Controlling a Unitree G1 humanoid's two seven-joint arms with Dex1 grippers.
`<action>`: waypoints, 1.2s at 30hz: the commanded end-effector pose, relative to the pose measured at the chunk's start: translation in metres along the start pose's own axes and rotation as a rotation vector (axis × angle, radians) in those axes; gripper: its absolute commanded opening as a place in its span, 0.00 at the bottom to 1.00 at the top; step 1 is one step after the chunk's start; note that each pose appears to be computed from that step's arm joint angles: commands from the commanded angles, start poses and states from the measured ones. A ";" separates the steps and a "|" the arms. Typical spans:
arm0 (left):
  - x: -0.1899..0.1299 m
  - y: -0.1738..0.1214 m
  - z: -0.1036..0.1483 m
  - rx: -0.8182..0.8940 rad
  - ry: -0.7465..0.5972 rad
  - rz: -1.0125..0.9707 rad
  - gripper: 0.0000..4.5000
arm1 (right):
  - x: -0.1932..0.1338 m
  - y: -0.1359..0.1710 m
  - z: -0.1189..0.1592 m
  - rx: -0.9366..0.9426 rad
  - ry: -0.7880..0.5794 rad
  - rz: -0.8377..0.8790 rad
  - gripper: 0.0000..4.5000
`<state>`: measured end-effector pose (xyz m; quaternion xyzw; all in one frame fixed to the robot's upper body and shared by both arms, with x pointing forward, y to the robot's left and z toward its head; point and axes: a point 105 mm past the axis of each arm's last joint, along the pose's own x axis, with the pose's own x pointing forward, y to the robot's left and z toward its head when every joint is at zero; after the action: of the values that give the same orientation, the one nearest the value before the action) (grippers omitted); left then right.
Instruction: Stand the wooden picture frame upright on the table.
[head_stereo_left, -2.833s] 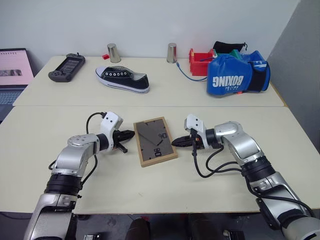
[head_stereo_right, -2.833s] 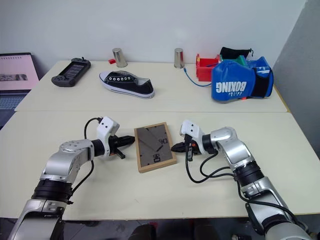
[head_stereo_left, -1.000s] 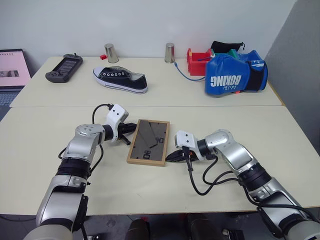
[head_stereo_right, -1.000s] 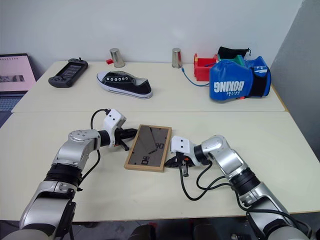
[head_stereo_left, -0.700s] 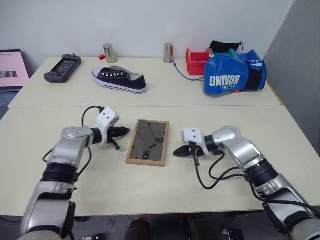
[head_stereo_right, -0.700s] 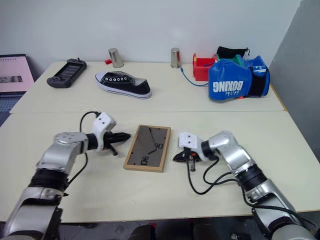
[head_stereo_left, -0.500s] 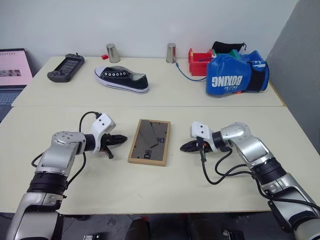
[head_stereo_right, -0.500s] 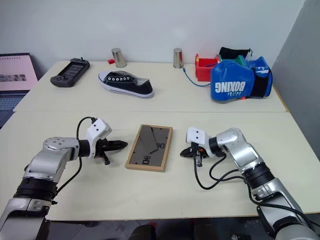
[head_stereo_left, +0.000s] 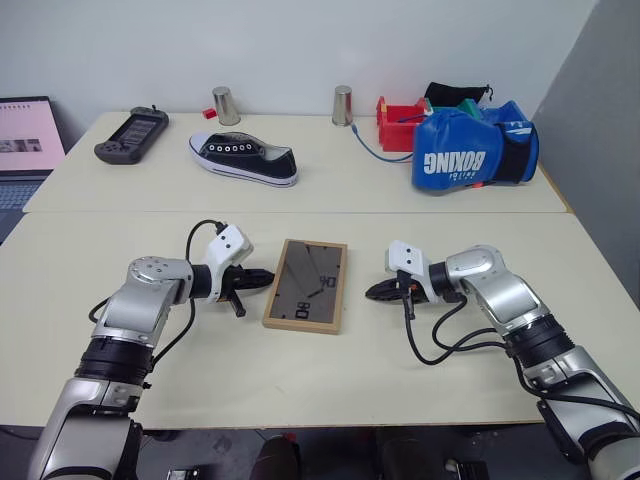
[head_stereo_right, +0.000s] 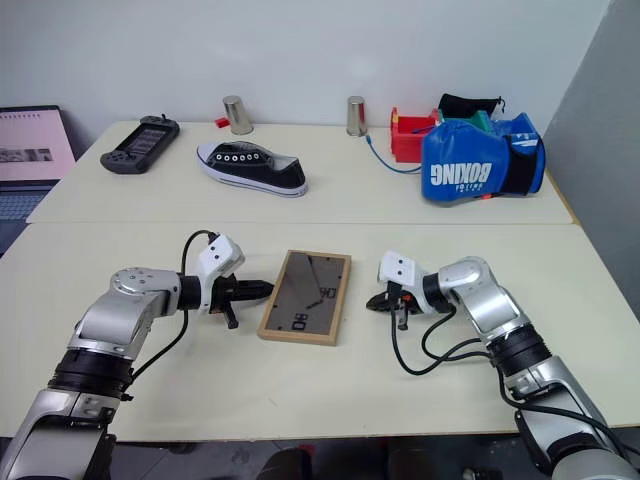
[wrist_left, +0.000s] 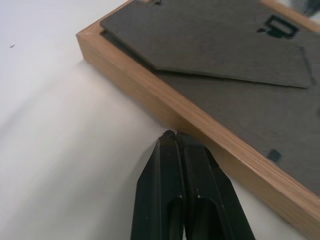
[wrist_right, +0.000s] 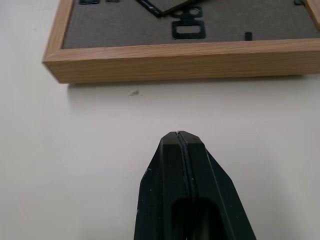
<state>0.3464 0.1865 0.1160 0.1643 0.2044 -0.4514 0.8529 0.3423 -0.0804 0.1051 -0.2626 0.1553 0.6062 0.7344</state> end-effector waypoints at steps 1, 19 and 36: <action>0.001 -0.011 0.009 0.026 -0.024 -0.048 0.01 | -0.012 -0.013 0.005 -0.036 -0.009 -0.055 0.00; 0.003 -0.027 0.013 0.033 -0.028 -0.114 0.01 | -0.013 -0.017 0.004 -0.036 -0.009 -0.071 0.00; -0.042 0.001 0.012 -0.001 -0.016 0.021 0.01 | -0.048 -0.017 0.005 -0.058 0.004 -0.060 0.00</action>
<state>0.3321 0.2052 0.1324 0.1607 0.2115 -0.4474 0.8540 0.3514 -0.1162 0.1185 -0.2901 0.1617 0.5806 0.7433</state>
